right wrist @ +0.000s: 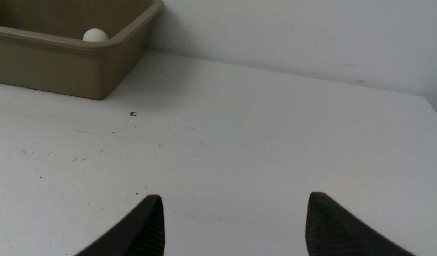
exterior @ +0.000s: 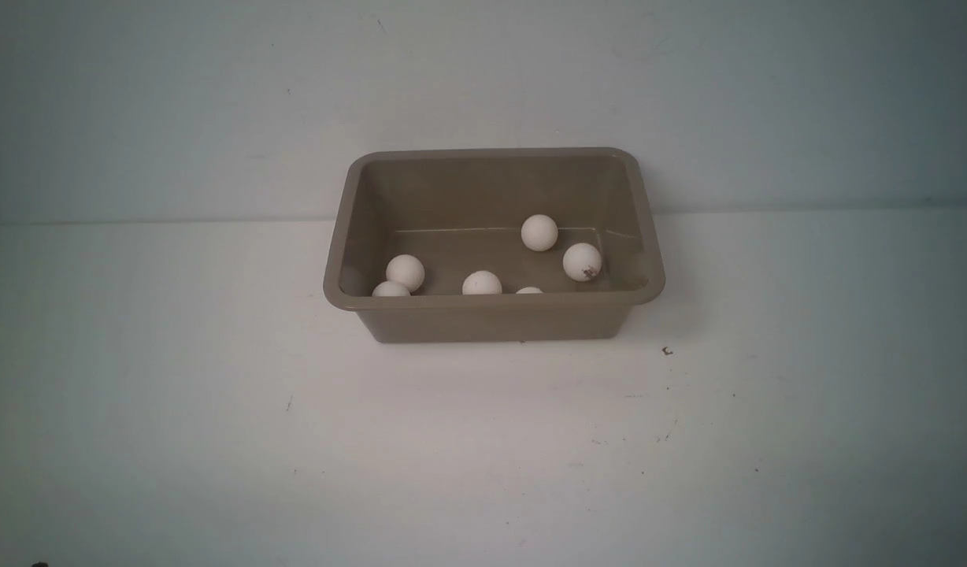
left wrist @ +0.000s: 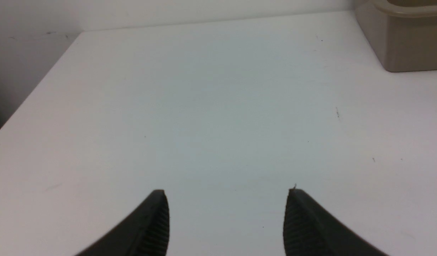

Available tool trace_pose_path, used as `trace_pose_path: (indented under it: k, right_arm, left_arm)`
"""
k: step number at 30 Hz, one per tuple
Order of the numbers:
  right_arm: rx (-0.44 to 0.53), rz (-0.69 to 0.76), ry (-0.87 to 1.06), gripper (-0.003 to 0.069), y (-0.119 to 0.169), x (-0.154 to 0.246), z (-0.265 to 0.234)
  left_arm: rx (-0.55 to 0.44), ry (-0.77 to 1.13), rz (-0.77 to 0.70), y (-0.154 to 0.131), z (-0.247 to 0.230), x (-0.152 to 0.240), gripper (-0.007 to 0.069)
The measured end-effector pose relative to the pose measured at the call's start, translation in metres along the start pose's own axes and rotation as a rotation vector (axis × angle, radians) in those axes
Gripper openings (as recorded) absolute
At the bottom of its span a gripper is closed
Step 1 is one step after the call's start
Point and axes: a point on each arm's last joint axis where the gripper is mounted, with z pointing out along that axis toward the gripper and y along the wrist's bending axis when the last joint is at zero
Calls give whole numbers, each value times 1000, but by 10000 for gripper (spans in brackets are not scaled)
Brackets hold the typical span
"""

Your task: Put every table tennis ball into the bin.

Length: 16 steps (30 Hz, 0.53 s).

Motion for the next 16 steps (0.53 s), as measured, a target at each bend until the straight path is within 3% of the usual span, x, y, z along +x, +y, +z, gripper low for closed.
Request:
trace_pose_path:
  k: [16]
  right_arm:
    - [0,0,0,482,0,0,0]
  left_arm:
    - [16,-1,5,-1,0,0,394]
